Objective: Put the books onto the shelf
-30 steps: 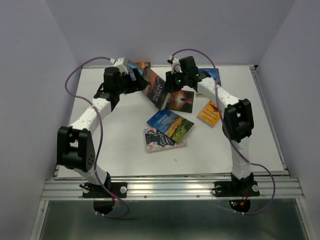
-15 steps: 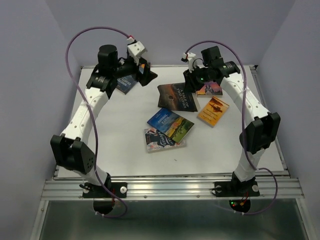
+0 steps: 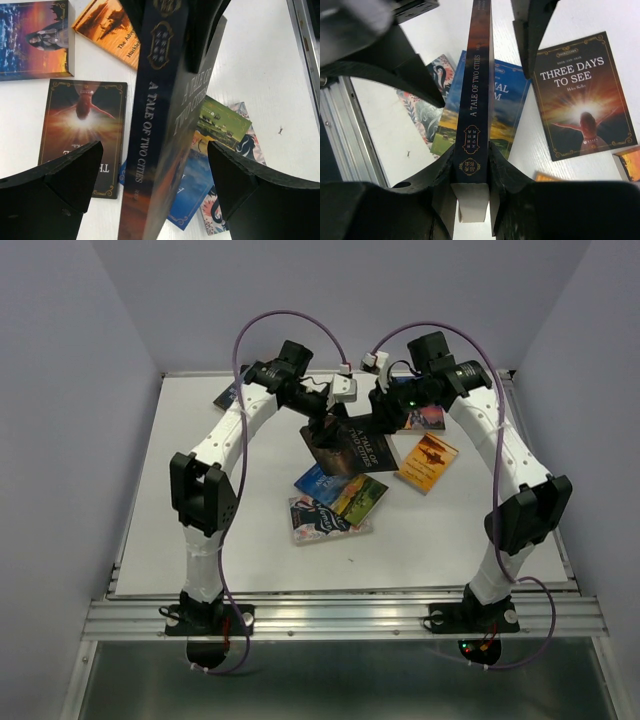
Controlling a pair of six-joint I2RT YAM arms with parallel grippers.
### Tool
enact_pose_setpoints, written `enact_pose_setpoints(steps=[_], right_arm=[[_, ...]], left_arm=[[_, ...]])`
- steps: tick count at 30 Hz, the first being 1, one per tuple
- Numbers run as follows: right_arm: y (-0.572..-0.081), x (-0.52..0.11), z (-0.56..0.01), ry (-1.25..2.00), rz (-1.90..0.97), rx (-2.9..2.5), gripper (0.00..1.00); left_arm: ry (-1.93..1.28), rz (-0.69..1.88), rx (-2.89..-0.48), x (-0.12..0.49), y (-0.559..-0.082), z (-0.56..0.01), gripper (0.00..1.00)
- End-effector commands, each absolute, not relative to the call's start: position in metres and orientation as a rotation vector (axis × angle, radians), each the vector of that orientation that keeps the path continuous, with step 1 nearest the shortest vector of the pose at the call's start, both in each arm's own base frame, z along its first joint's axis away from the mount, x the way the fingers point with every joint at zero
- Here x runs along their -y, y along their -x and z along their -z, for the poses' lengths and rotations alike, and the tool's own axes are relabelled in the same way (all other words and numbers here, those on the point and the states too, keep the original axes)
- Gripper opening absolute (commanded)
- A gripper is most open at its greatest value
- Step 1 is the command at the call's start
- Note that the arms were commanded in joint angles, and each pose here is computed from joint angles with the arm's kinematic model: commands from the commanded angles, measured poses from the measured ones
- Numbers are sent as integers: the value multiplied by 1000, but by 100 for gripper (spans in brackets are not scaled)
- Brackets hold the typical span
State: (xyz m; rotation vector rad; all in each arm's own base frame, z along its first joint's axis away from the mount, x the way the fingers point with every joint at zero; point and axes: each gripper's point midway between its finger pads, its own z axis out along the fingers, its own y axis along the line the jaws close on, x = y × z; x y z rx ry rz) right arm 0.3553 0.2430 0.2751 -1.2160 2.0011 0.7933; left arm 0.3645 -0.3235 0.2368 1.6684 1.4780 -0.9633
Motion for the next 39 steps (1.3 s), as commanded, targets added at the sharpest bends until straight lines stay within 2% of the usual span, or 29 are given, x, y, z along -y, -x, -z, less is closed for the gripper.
enact_pose_setpoints(steps=[1,5,7,9,10,12,13,14,15,16,18,19,20,21,23,24,25,26,28,30,31,32,33,35,39], right_arm=[[-327,-256,-347,1303,-883,-1699,1],[-328,-254,-351,1303,-852,-1681,1],[-329,-255,-354,1299,-856,-1677,1],[-330,-257,-358,1301,-857,-1658,1],[-331,-257,-359,1291,-857,-1662,1],[-338,-258,-362,1274,-837,-1658,2],[-340,-258,-364,1245,-841,-1676,7],[-344,-258,-365,1223,-831,-1684,17],[-353,-256,-367,1191,-788,-1690,32],[-356,-256,-368,1165,-776,-1699,36],[-364,-252,-376,1114,-727,-1699,65],[-367,-247,-380,1082,-714,-1707,75],[-368,-246,-389,1063,-696,-1684,84],[-371,-241,-395,1031,-679,-1683,100],[-375,-233,-402,971,-662,-1687,100],[-377,-225,-417,934,-640,-1646,100],[-377,-221,-422,907,-640,-1636,100],[-380,-219,-422,867,-652,-1629,100],[-379,-204,-437,789,-625,-1606,100],[-385,-193,-440,696,-636,-1603,100],[-389,-177,-447,624,-615,-1603,100],[-393,-172,-447,574,-640,-1600,100],[-396,-164,-447,516,-657,-1610,100],[-393,-154,-454,467,-746,-1595,100],[-371,-179,-432,533,-1032,-1579,100]], left_arm=[[-1676,995,-1391,319,-348,-260,99],[-1715,1045,-1374,318,-333,-249,99],[-1727,1053,-1358,318,-328,-246,94],[-1740,1076,-1337,318,-320,-242,45],[-1748,1084,-1312,319,-316,-245,0],[-1736,1113,-1261,321,-310,-255,0],[-1732,1118,-1240,322,-309,-259,0],[-1723,1131,-1225,323,-307,-263,0],[-1699,1155,-1214,324,-306,-269,0],[-1667,1160,-1219,325,-308,-278,0],[-1542,1218,-1252,327,-319,-298,0],[-1507,1188,-1193,331,-332,-312,0],[-1422,1270,-1298,326,-333,-315,0],[-1377,1295,-1311,323,-337,-321,0],[-1325,1304,-1170,309,-353,-355,0],[-1280,1363,-1203,304,-354,-346,0],[-1093,1520,-1383,297,-354,-355,0],[-1101,1470,-1256,295,-355,-364,0],[-998,1572,-1270,288,-343,-378,0],[-999,1551,-1110,275,-329,-395,0],[-894,1691,-1167,270,-325,-400,0],[-904,1676,-1020,259,-315,-417,0],[-889,1725,-993,254,-309,-422,0],[-844,1838,-996,249,-307,-423,0],[-750,1822,-974,248,-318,-431,0]])
